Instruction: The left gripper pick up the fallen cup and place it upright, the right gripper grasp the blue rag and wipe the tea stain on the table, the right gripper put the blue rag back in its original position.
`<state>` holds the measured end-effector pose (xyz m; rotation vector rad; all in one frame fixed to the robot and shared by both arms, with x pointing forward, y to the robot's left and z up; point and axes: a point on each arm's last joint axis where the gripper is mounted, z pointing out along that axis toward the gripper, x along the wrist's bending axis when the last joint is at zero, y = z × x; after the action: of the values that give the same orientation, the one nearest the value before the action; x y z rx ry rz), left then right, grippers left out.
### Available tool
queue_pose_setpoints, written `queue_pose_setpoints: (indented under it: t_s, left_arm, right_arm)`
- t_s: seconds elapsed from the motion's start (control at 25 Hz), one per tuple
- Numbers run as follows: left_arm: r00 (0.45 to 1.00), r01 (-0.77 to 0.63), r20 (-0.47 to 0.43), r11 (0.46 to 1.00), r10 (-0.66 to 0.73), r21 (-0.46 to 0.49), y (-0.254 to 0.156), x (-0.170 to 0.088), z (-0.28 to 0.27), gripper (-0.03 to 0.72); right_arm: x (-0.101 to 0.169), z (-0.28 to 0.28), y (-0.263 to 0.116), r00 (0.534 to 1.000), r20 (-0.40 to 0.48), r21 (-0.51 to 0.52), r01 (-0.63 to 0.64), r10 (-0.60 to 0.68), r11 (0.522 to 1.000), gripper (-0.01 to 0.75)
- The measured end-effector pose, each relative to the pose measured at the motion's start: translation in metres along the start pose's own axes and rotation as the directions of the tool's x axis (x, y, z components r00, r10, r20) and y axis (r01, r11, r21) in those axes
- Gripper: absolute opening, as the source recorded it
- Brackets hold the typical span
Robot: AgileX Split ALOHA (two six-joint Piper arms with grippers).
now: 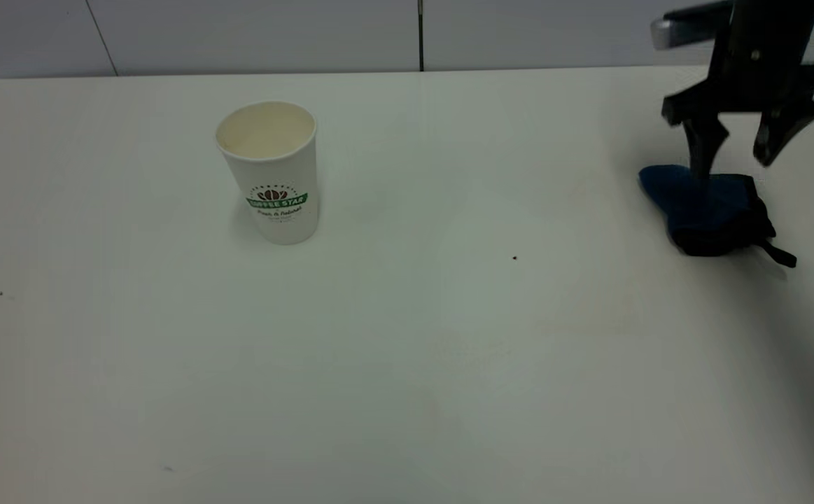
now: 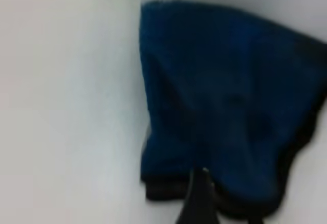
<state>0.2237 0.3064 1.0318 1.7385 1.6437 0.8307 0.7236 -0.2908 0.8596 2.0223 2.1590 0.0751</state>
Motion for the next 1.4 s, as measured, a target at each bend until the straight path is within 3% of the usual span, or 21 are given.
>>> queue_pose_setpoints:
  t_s: [0.12,0.24,0.4,0.52,0.96,1.4]
  left_arm:
    - [1.0,0.0,0.0,1.0,0.0,0.0,0.0,0.0,0.0,0.521]
    - [1.0,0.0,0.0,1.0,0.0,0.0,0.0,0.0,0.0,0.521]
    - [1.0,0.0,0.0,1.0,0.0,0.0,0.0,0.0,0.0,0.521]
    - [1.0,0.0,0.0,1.0,0.0,0.0,0.0,0.0,0.0,0.521]
    - [1.0,0.0,0.0,1.0,0.0,0.0,0.0,0.0,0.0,0.521]
    - [1.0,0.0,0.0,1.0,0.0,0.0,0.0,0.0,0.0,0.521]
  right_arm:
    - [0.007,-0.076,0.003,0.998,-0.053,-0.05,0.017,-0.019,0.999,0.711]
    - [0.023,-0.159,-0.008,0.992,-0.102,-0.127,0.061,-0.074,0.99,0.671]
    - [0.031,-0.24,-0.05,0.988,-0.1,-0.188,0.1,-0.12,0.977,0.587]
    - [0.026,-0.272,-0.093,0.991,-0.09,-0.203,0.075,-0.094,0.976,0.564]
    - [0.007,-0.255,-0.267,0.997,-0.078,-0.08,0.022,-0.028,0.997,0.56]
    - [0.004,-0.235,-0.379,0.994,-0.101,-0.251,-0.076,0.051,0.965,0.559]
